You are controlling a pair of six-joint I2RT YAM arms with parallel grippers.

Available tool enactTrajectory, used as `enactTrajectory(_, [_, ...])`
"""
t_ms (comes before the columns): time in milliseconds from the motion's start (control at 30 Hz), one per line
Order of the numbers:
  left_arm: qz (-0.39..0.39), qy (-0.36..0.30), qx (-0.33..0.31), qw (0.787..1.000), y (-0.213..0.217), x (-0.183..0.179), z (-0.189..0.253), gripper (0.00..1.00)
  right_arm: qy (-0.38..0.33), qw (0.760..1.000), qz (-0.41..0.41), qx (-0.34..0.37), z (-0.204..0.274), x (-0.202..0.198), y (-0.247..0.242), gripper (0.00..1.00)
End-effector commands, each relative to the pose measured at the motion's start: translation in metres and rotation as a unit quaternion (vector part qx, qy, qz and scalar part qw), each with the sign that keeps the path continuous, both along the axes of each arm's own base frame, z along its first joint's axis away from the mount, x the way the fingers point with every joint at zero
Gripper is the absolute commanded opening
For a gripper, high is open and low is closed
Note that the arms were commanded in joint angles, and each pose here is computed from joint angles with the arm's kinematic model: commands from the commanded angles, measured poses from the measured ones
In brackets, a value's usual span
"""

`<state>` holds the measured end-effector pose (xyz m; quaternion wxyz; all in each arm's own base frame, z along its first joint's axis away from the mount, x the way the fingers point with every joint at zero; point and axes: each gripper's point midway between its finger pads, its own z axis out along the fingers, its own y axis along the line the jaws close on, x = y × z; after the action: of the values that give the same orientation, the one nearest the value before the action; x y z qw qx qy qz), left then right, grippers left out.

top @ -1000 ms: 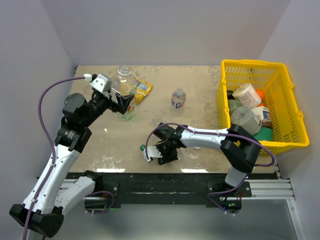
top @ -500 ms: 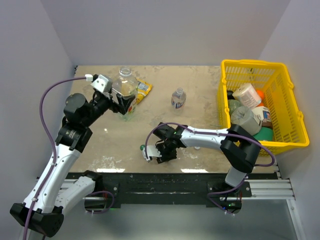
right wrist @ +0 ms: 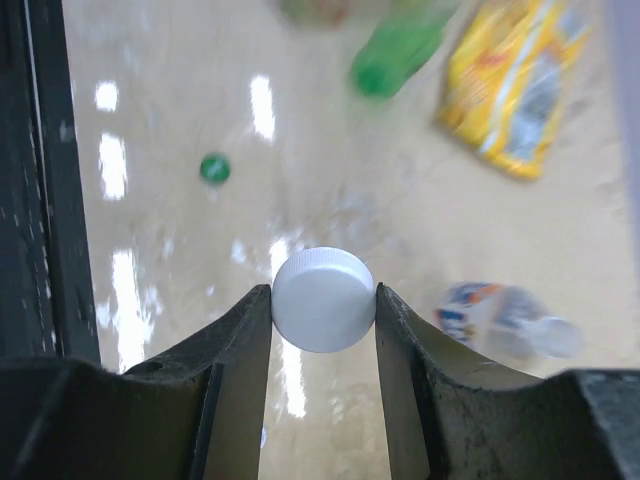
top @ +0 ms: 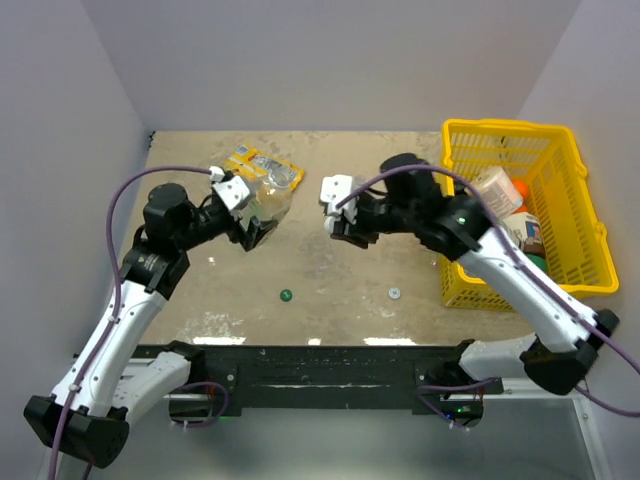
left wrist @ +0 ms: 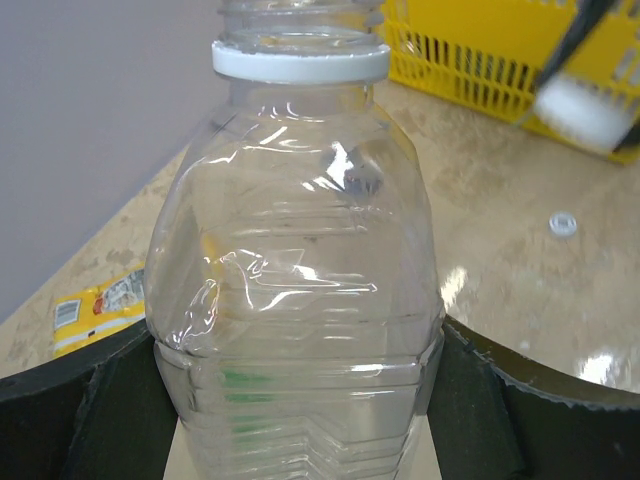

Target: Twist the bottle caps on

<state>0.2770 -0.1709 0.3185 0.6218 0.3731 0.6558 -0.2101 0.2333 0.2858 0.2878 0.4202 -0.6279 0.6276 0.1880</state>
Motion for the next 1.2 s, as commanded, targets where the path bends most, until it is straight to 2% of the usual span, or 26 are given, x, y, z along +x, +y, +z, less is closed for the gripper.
enactTrajectory(0, [-0.105, -0.05, 0.075, 0.99, -0.015, -0.011, 0.004, 0.0, 0.007, 0.992, -0.03, 0.12, 0.087, -0.026, -0.008, 0.13])
enactTrajectory(100, [-0.117, -0.063, 0.106, 0.985, -0.016, -0.005, 0.004, 0.0, -0.012, 0.987, -0.036, 0.157, 0.118, -0.018, -0.014, 0.1])
enactTrajectory(233, [-0.14, -0.112, 0.147, 0.973, -0.017, -0.006, 0.013, 0.0, -0.064, 0.986, -0.007, 0.153, 0.132, -0.015, -0.015, 0.06])
enactTrajectory(367, [-0.15, -0.141, 0.176, 0.963, -0.018, -0.007, 0.016, 0.0, -0.085, 0.987, 0.012, 0.137, 0.13, -0.01, -0.01, 0.05])
enactTrajectory(467, [-0.154, -0.161, 0.189, 0.956, -0.022, -0.01, 0.021, 0.0, -0.1, 0.983, 0.019, 0.151, 0.138, -0.005, -0.004, 0.05])
enactTrajectory(733, [-0.166, -0.174, 0.19, 0.952, -0.042, -0.021, 0.027, 0.0, -0.11, 0.976, 0.061, 0.176, 0.15, -0.015, 0.016, 0.07])
enactTrajectory(933, [-0.158, -0.178, 0.182, 0.954, -0.044, -0.017, 0.032, 0.0, -0.105, 0.978, 0.087, 0.159, 0.137, -0.029, 0.029, 0.07])
enactTrajectory(1167, [-0.155, -0.183, 0.178, 0.954, -0.044, -0.017, 0.035, 0.0, -0.105, 0.983, 0.08, 0.132, 0.119, -0.025, 0.027, 0.09])
